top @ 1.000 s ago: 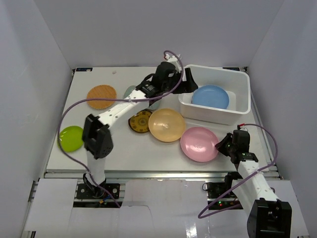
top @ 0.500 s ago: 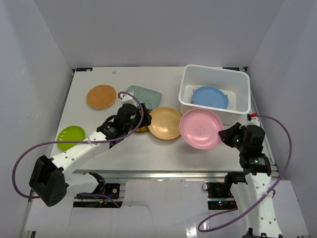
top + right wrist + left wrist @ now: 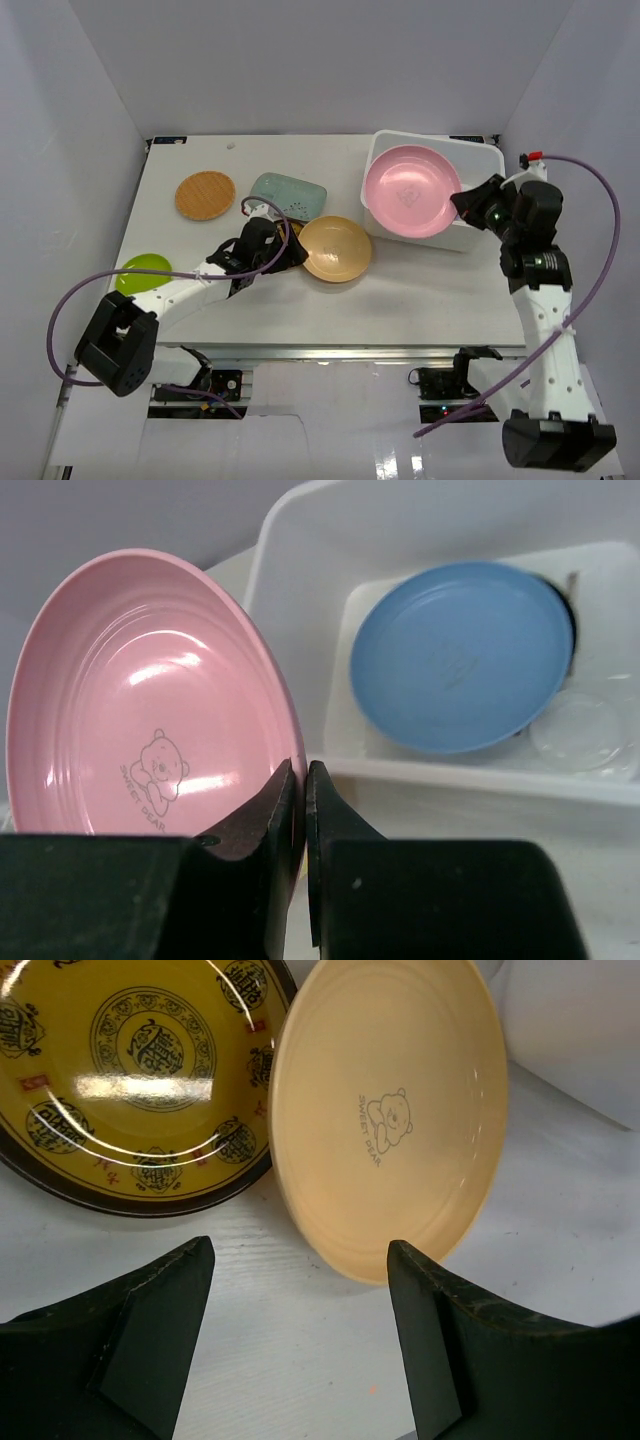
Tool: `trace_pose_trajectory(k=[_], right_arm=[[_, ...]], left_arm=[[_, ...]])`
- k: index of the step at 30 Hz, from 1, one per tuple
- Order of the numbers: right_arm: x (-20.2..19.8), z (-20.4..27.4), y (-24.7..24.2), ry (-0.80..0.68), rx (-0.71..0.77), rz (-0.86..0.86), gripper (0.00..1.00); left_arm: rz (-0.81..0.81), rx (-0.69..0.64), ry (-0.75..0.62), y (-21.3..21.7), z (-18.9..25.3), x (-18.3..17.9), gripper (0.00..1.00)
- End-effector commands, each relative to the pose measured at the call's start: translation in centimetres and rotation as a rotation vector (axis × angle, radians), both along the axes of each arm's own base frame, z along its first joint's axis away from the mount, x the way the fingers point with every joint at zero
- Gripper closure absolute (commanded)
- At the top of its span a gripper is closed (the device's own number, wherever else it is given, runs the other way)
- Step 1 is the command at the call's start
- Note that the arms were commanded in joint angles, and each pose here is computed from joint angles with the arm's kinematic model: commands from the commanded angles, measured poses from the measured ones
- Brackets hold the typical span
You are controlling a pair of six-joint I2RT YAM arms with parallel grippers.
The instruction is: Place the plates into the plastic bin on the countertop
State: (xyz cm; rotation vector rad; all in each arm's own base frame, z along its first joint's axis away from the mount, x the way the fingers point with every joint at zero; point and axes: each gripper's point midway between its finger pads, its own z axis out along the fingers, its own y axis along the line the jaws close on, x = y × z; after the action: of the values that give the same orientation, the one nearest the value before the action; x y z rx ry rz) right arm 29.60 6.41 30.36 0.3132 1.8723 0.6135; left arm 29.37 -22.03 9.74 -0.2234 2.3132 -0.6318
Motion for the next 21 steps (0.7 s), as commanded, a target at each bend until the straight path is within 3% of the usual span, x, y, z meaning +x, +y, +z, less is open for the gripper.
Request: trace_pose_trajectory(k=[1, 6, 9, 10, 12, 19, 21], right_arm=[[5.2, 3.3, -3.9, -0.097, -0.118, -0.184, 0.92], [9.3, 0.1, -6.2, -0.010, -0.154, -0.305, 0.90], [10.2, -2.2, -6.8, 0.042, -0.151, -0.333, 0.53], [10.3, -2.5, -6.7, 0.051, -0.149, -0.324, 0.26], [10.1, -3.1, -6.5, 0.058, -0.145, -0.314, 0.15], [7.3, -3.4, -5.1, 0.006, -0.105, -0.257, 0.14], [6.2, -3.6, -4.6, -0.007, -0.088, -0.235, 0.14]], left_arm=[[-0.021, -0.070, -0.020, -1.3, 0.8, 0.3, 0.20], [-0.016, -0.051, 0.021, -1.8, -1.2, 1.1, 0.22], [-0.024, -0.040, 0.030, -2.3, -1.7, 1.6, 0.24], [-0.021, -0.035, 0.031, -2.4, -1.8, 1.8, 0.26], [-0.021, -0.029, 0.037, -2.6, -2.1, 2.1, 0.28], [-0.016, -0.027, 0.024, -3.4, -2.6, 3.0, 0.44], [-0.012, -0.029, 0.021, -3.3, -2.7, 3.0, 0.58]])
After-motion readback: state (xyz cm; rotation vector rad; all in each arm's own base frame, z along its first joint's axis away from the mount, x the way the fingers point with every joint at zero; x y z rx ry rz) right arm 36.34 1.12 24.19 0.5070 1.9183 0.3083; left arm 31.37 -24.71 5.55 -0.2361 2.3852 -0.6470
